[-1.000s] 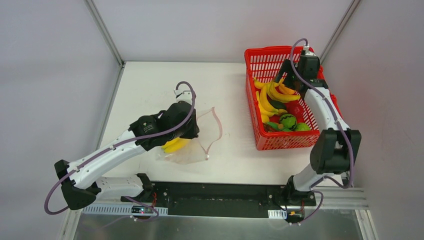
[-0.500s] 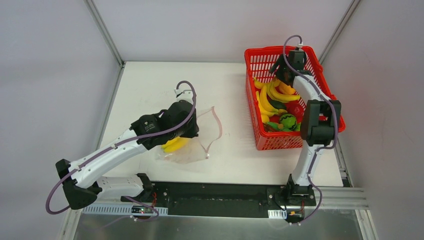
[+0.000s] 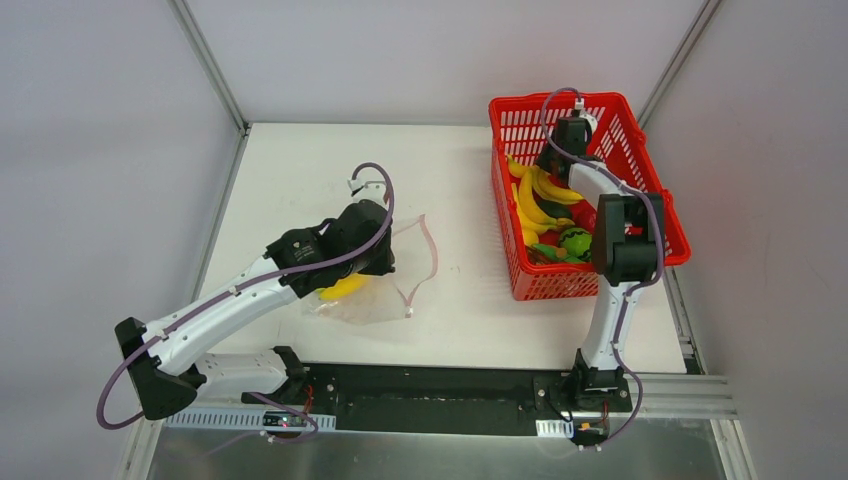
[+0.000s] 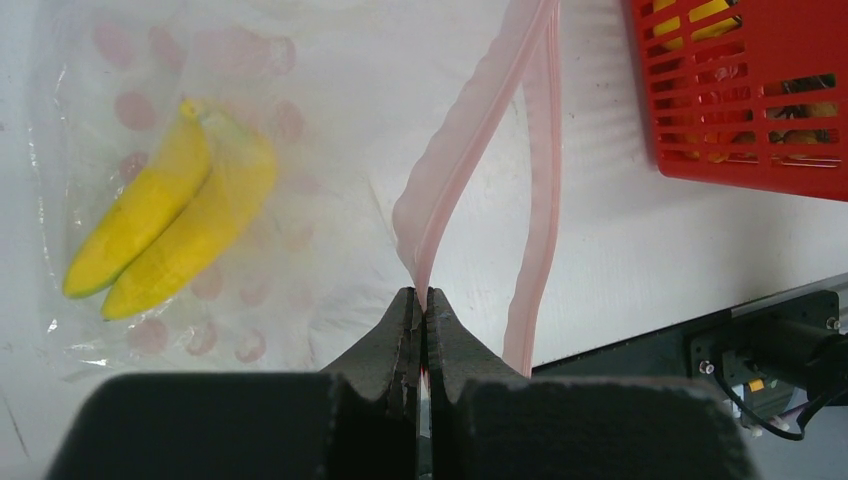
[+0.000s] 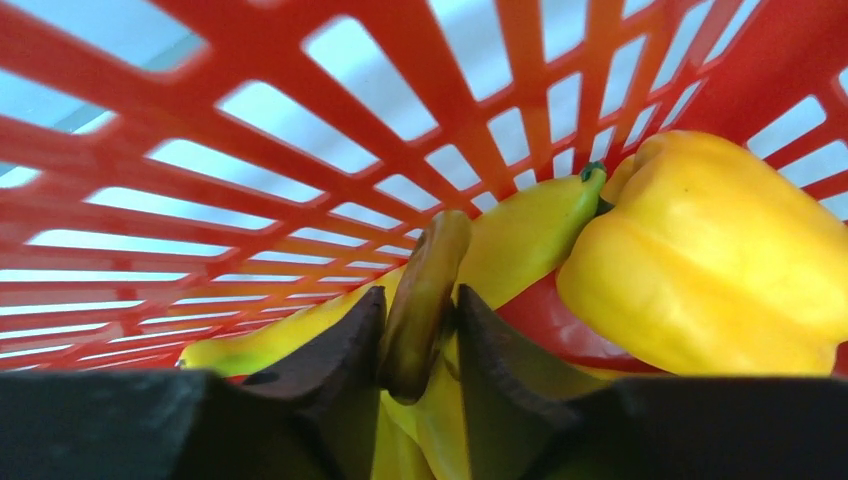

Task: Place the food in the zip-top bag and seal the zipper
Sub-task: Pick up the fake fruit from the bin, then place the fake fruit in the zipper food storage bag, then pick up the fake fruit from the bin.

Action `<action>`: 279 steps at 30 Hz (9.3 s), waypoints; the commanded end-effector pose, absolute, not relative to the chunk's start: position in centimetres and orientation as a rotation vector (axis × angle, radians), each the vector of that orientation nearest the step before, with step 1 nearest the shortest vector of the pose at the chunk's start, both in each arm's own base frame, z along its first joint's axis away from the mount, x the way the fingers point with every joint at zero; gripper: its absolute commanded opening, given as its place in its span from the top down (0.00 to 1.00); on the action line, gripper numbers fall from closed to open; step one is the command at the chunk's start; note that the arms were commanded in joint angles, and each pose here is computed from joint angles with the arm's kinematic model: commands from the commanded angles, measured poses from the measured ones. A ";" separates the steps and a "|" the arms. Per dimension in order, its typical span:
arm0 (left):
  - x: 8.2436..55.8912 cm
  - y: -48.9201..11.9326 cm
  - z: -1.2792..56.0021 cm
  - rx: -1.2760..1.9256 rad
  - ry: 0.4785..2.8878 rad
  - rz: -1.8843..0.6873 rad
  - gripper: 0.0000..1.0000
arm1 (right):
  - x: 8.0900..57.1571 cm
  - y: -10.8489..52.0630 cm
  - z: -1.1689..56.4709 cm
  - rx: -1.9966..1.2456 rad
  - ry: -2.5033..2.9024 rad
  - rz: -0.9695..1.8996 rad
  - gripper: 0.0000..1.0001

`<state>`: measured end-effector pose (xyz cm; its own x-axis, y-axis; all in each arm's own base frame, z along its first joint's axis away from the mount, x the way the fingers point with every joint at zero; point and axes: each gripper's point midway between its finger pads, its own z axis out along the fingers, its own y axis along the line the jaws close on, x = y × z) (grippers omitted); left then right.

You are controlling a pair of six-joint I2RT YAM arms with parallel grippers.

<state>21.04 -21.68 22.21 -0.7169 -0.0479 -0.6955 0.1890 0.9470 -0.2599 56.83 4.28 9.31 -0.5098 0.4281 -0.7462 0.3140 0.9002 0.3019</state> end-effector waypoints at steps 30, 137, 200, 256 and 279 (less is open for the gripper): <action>20.4 -21.4 22.4 0.045 2.320 -0.483 1.00 | 36.4 13.5 35.9 0.125 1.604 1.044 1.00; 18.2 -22.4 31.4 0.139 2.009 -0.863 1.00 | 11.5 29.6 36.5 -1.048 1.192 1.549 0.35; 19.0 -24.6 26.5 0.258 2.229 -0.732 1.00 | 40.5 6.5 15.1 -0.086 2.428 0.463 0.17; 19.1 -24.6 25.7 0.185 2.242 -0.742 1.00 | 40.3 7.9 26.9 0.125 1.766 0.695 0.88; 18.8 -25.2 26.3 0.177 2.212 -0.818 1.00 | 31.2 10.7 37.8 0.108 1.430 1.007 0.88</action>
<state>18.62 -24.73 25.26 -0.7104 -0.0834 -0.6989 0.3594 0.8108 -0.4620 33.65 9.25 31.09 -0.2434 0.6377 -0.7308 -0.3216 0.6578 0.6811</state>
